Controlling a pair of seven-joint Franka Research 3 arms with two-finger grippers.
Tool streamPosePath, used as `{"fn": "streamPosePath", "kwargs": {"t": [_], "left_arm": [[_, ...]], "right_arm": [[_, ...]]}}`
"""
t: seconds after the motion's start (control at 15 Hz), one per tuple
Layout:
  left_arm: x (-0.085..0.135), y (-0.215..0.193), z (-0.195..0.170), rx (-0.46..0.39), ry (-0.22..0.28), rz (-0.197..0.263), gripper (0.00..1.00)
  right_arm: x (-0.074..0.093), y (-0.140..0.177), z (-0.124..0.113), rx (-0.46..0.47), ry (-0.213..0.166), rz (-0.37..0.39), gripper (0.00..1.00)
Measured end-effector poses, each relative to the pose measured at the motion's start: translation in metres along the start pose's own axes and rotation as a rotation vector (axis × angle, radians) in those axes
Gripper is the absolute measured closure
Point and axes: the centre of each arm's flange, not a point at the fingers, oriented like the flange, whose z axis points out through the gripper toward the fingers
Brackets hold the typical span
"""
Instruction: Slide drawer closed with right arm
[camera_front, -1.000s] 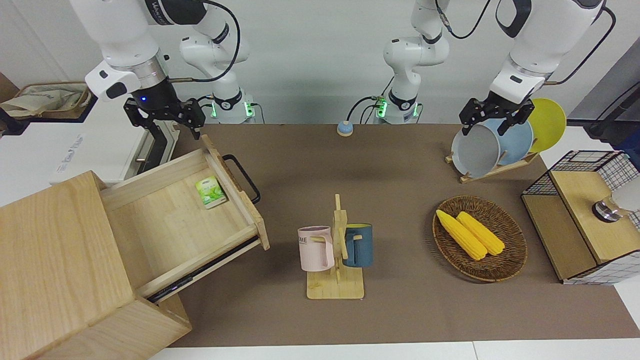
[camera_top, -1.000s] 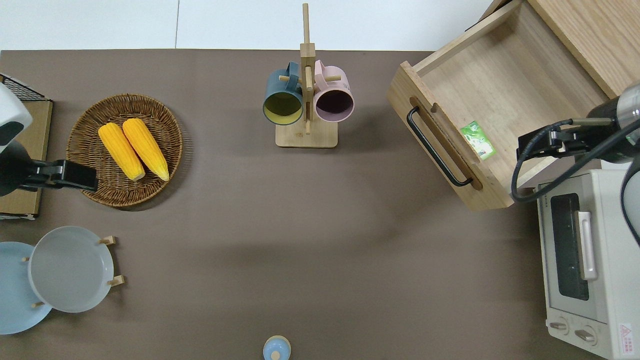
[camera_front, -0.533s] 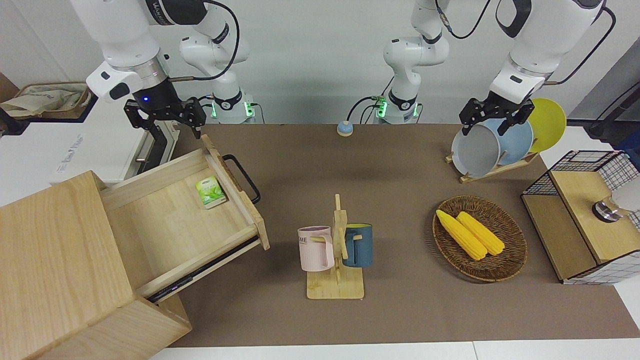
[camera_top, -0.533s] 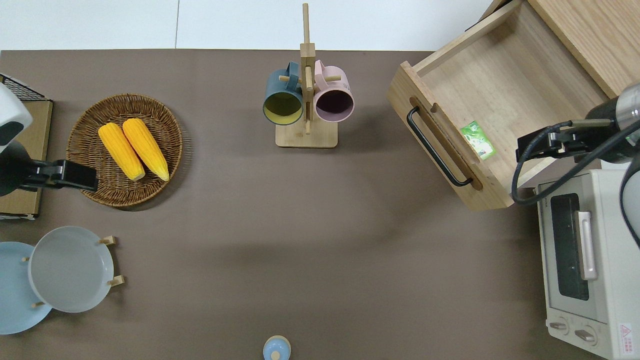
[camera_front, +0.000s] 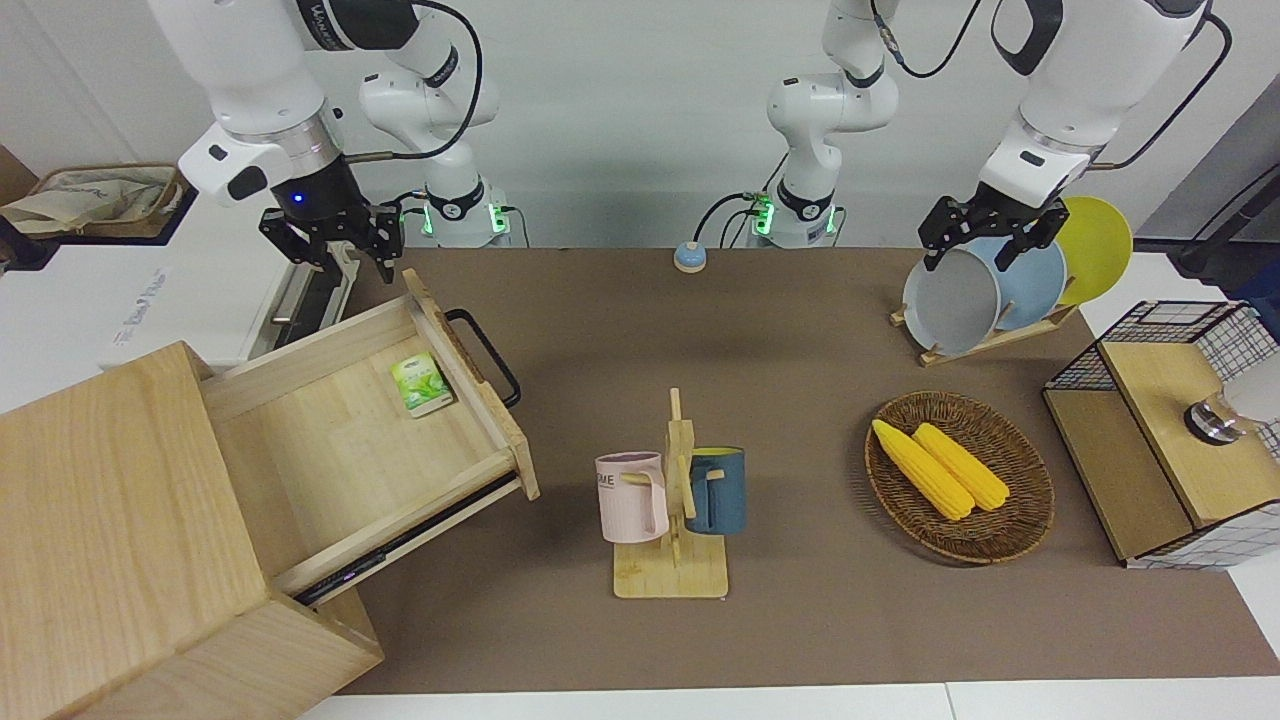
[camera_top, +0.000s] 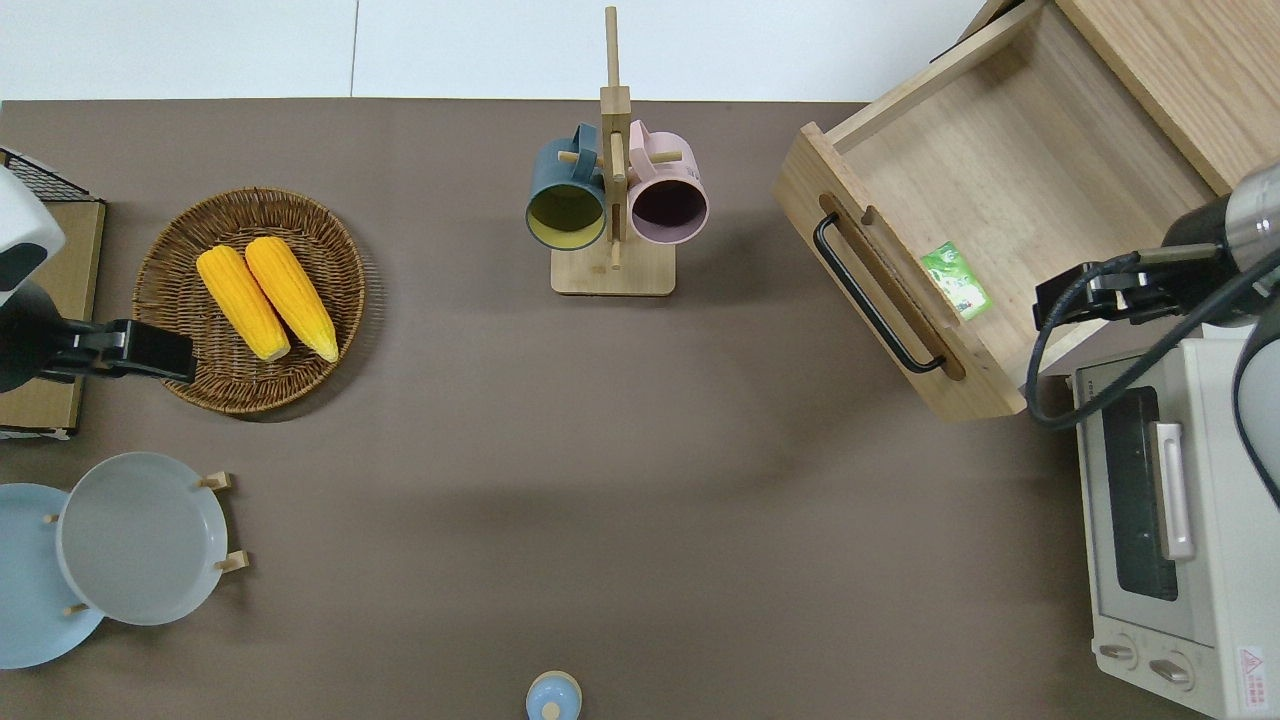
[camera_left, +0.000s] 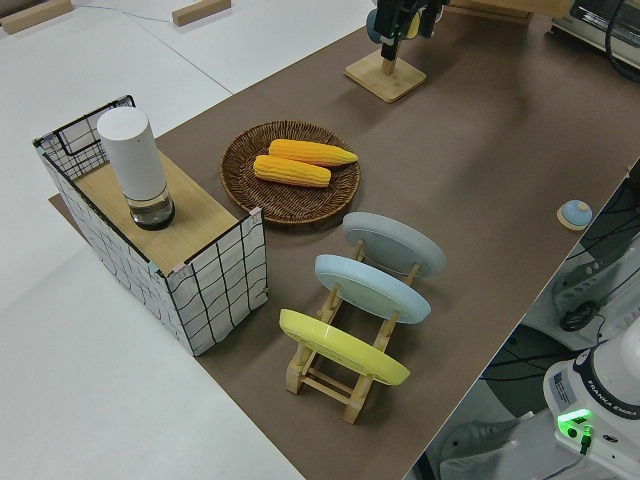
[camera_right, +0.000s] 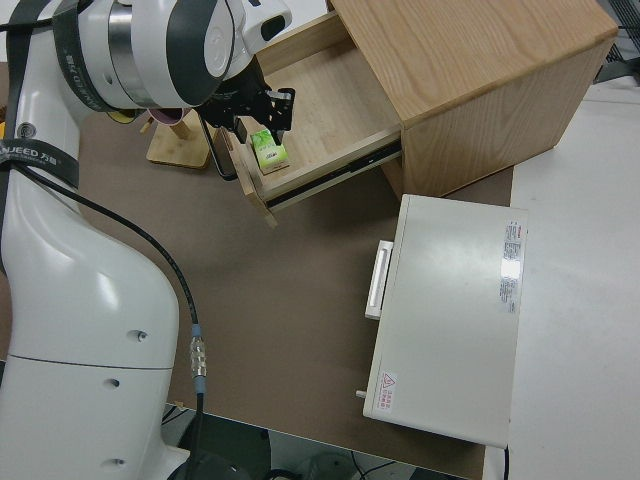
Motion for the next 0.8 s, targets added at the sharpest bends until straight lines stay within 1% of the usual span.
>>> {"fn": "streamPosePath", "kwargs": {"t": [0.07, 0.33, 0.4, 0.8], "left_arm": [[0.0, 0.0, 0.0, 0.0, 0.0, 0.0, 0.0], [0.0, 0.0, 0.0, 0.0, 0.0, 0.0, 0.0], [0.0, 0.0, 0.0, 0.0, 0.0, 0.0, 0.0], [0.0, 0.0, 0.0, 0.0, 0.0, 0.0, 0.0]], "right_arm": [[0.0, -0.0008, 0.0001, 0.0, 0.0, -0.002, 0.56], [0.0, -0.0015, 0.0001, 0.0, 0.0, -0.004, 0.95], [0.0, -0.0015, 0.0001, 0.0, 0.0, -0.004, 0.99], [-0.0002, -0.0044, -0.0002, 0.001, 0.001, -0.008, 0.99]]}}
